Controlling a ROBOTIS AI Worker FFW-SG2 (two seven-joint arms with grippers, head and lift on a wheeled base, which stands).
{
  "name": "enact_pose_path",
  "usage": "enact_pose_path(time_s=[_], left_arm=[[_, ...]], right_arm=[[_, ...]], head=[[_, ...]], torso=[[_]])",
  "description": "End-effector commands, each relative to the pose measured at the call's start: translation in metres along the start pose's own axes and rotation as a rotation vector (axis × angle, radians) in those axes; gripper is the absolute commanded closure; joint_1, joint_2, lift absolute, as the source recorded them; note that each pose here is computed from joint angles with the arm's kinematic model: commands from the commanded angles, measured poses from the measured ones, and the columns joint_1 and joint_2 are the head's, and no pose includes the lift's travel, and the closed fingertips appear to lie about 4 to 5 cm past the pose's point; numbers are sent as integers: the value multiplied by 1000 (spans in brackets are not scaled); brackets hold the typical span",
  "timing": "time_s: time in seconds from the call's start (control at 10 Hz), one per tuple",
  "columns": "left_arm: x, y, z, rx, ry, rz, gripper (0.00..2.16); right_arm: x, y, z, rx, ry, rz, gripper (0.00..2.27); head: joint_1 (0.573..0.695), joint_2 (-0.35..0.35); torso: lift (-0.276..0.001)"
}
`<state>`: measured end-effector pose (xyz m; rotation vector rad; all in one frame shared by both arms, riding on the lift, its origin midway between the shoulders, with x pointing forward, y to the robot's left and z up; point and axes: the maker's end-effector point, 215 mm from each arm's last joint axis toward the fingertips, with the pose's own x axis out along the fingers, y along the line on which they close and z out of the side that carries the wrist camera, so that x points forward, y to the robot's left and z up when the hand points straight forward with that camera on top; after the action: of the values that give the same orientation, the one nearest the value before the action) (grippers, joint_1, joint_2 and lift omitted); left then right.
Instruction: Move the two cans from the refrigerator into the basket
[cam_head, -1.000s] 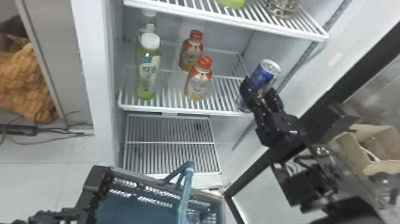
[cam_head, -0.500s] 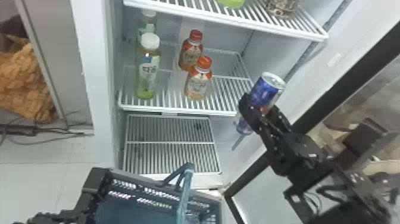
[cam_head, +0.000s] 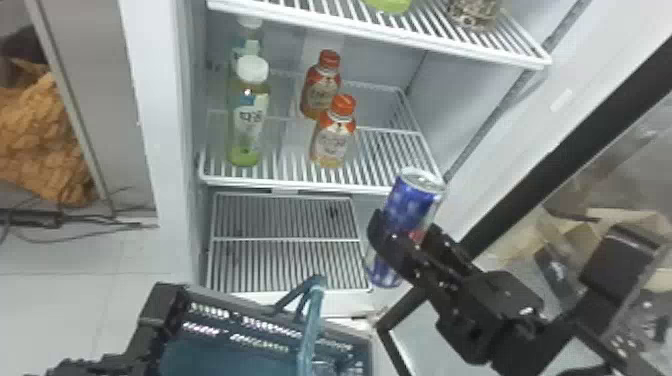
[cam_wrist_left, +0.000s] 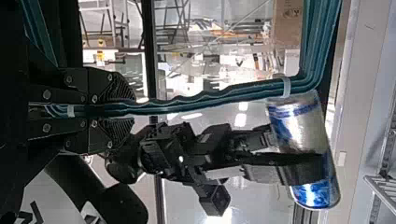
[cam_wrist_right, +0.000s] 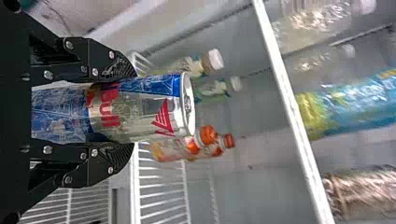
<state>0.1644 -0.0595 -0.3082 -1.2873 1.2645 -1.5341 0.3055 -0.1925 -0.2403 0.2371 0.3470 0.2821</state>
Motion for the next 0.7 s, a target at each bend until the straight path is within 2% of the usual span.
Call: enact_pose_path(time_s=[0.0,0.4,0.6], left_arm=[[1,0,-3,-4,13,1,1208],[0,0,-3,-5,11,1,1210],[1,0,-3,-2,16,1,1210]], right_arm=[[-9,18,-21,27,85,31,762],[-47,23,-116,80,411,15,762],[-56,41,-137,114,495,63,762]], head=[[695,-350],[695,-350],[695,-350]], torso=[[-266],[-266],[-266]])
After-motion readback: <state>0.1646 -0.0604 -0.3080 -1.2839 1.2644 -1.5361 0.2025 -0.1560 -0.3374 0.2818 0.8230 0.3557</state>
